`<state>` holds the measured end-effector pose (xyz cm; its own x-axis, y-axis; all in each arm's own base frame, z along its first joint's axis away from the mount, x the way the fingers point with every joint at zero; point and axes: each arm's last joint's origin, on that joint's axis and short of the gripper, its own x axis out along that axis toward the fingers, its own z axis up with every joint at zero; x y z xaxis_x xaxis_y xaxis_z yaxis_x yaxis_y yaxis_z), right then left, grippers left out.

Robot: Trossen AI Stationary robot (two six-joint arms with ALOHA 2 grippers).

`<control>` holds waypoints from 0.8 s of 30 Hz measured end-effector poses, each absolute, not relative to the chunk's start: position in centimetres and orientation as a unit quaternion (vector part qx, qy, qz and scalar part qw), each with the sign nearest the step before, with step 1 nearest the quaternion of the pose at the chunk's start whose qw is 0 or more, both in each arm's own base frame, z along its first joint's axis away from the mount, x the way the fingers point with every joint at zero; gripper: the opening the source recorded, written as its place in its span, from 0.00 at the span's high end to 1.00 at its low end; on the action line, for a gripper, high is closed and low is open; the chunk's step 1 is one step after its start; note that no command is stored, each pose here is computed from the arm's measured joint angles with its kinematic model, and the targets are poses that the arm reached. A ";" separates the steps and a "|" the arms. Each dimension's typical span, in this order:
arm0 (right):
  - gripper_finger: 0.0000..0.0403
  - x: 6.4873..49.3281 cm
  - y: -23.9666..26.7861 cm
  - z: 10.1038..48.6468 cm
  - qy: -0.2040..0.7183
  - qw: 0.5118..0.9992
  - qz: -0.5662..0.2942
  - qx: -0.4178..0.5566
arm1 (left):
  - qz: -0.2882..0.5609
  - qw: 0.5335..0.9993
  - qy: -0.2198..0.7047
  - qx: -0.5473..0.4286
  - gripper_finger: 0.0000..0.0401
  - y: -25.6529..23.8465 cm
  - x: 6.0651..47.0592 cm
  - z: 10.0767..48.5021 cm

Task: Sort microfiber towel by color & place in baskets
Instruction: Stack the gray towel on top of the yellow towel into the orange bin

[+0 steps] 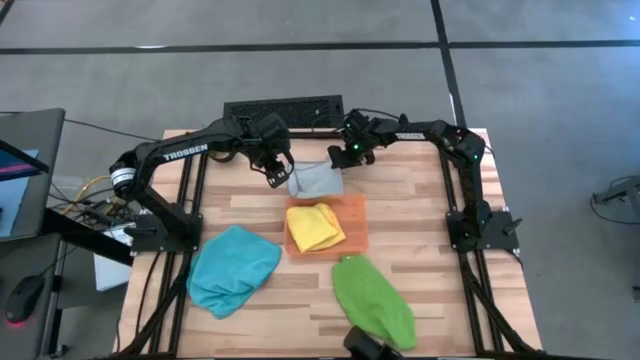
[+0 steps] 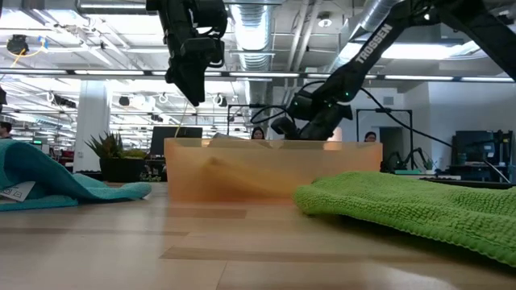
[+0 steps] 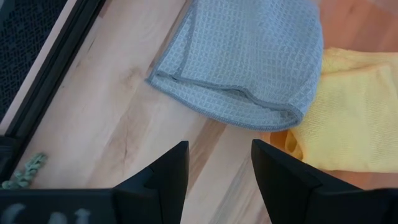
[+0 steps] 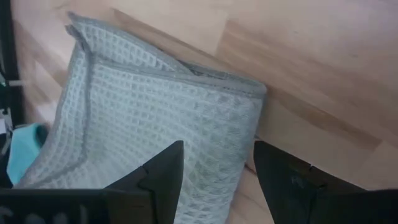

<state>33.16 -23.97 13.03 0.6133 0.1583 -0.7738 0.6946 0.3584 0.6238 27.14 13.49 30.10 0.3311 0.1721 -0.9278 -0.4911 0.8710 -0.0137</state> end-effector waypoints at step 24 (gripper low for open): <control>0.78 34.4 -22.3 12.9 0.409 0.720 -0.222 0.515 | 0.202 0.804 0.541 -0.141 0.58 13.5 27.2 30.1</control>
